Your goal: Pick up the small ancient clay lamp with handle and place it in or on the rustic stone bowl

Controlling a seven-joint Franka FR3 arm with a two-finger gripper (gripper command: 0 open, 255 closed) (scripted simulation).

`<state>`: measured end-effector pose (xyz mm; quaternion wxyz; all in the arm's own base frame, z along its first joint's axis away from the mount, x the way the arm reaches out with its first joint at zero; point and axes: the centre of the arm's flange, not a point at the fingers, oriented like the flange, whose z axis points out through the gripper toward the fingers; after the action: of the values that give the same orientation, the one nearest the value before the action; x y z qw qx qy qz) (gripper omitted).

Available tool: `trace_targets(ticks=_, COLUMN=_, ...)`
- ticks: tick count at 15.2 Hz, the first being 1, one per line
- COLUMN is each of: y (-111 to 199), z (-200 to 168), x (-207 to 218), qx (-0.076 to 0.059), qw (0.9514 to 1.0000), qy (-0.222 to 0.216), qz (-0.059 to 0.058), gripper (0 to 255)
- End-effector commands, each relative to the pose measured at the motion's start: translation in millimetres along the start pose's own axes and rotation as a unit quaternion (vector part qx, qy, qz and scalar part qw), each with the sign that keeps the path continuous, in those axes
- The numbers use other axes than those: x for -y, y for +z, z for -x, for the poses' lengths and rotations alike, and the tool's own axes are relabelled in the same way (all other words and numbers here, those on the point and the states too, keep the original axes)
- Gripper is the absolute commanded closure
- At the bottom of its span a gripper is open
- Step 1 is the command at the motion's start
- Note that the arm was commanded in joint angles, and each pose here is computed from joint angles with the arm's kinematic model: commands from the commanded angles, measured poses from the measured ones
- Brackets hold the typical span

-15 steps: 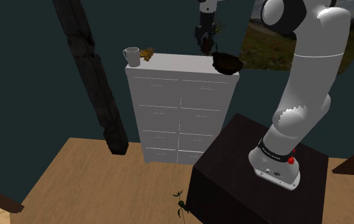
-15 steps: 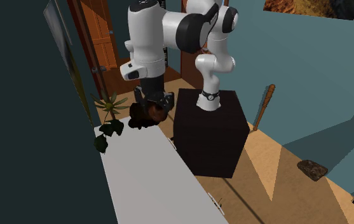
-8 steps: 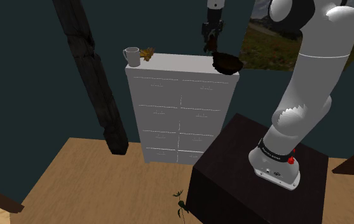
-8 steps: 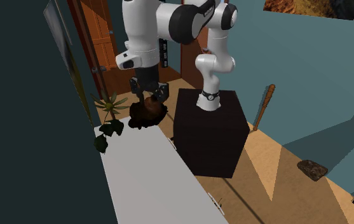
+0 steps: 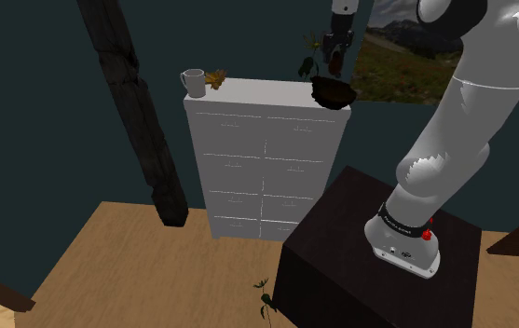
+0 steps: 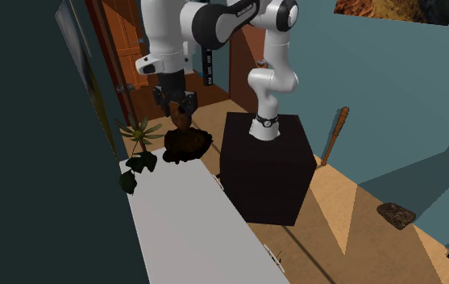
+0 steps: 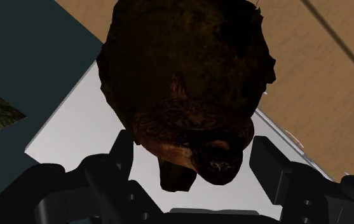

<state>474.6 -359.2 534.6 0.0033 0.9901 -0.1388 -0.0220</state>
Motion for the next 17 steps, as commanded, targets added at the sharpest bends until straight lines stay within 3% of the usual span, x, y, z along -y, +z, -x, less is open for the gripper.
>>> trace_targets(ticks=1, y=6.9, z=3.0, x=-7.7, qx=0.000, qw=1.0000, qy=-0.001, qz=0.000, gripper=255)
trace_targets(ticks=13, y=70.5, z=0.2, x=-6.9, qx=0.000, qw=1.0000, qy=-0.001, qz=0.000, gripper=255)
trace_targets(ticks=17, y=70.5, z=0.2, x=-6.9, qx=0.000, qw=1.0000, qy=-0.001, qz=0.000, gripper=255)
